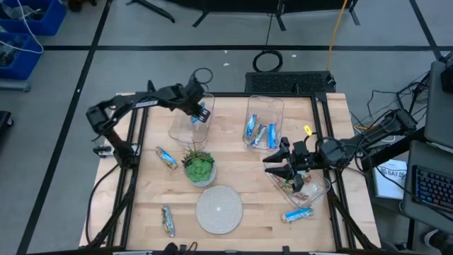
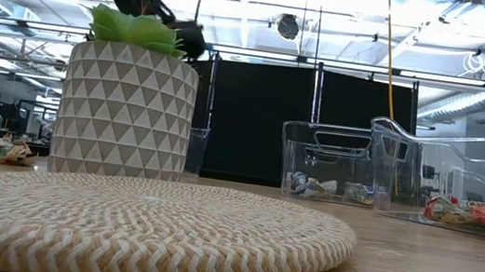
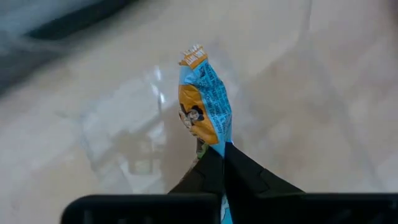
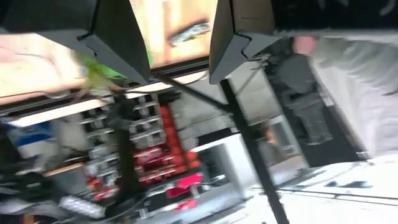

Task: Pick and place Granola Bars by type
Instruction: Put the yellow granola bar into the top left transparent bin

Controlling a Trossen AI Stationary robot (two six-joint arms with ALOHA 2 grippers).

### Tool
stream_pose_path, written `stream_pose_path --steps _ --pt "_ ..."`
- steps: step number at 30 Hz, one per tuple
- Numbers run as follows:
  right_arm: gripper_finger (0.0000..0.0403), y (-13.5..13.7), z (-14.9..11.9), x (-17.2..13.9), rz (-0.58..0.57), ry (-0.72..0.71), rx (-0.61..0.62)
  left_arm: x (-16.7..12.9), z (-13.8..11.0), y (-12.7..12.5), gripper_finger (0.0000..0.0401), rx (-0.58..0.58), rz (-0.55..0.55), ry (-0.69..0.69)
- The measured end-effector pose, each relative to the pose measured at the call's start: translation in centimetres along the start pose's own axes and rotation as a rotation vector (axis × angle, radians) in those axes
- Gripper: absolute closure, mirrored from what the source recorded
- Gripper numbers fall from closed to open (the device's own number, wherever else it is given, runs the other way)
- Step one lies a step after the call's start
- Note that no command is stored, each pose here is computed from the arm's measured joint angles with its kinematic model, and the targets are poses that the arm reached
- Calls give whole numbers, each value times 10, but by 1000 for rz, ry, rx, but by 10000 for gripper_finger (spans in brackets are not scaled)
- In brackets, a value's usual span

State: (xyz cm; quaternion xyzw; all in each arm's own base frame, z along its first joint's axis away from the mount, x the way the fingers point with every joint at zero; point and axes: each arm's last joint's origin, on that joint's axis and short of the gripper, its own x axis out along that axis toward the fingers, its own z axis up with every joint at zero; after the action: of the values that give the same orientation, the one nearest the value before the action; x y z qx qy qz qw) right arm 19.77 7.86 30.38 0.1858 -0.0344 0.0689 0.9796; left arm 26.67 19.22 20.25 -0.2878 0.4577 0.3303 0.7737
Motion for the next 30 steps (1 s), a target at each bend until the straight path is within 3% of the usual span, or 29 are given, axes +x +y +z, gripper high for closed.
stream_pose_path --steps 7,10,13,17,20,23,26,30 --pt "245 4 0 0 114 27 42 5 6 -7 312 52 -104 78" --pt "245 4 0 0 114 31 38 -8 12 -11 265 63 -120 70" --pt "245 3 -3 0 108 56 30 -33 13 -23 224 105 -203 144" --pt "245 1 -9 -1 89 119 13 -87 -5 -52 198 419 -243 276" --pt "245 -1 -15 -1 76 184 -1 -132 -35 -71 195 737 -270 392" --pt "245 -3 -18 -2 68 218 -24 -167 -71 -83 194 971 -311 486" --pt "245 -3 -20 -2 68 242 -31 -186 -100 -92 194 1117 -295 443" --pt "245 0 -22 -3 158 288 24 -193 -131 -99 192 1259 -205 415"
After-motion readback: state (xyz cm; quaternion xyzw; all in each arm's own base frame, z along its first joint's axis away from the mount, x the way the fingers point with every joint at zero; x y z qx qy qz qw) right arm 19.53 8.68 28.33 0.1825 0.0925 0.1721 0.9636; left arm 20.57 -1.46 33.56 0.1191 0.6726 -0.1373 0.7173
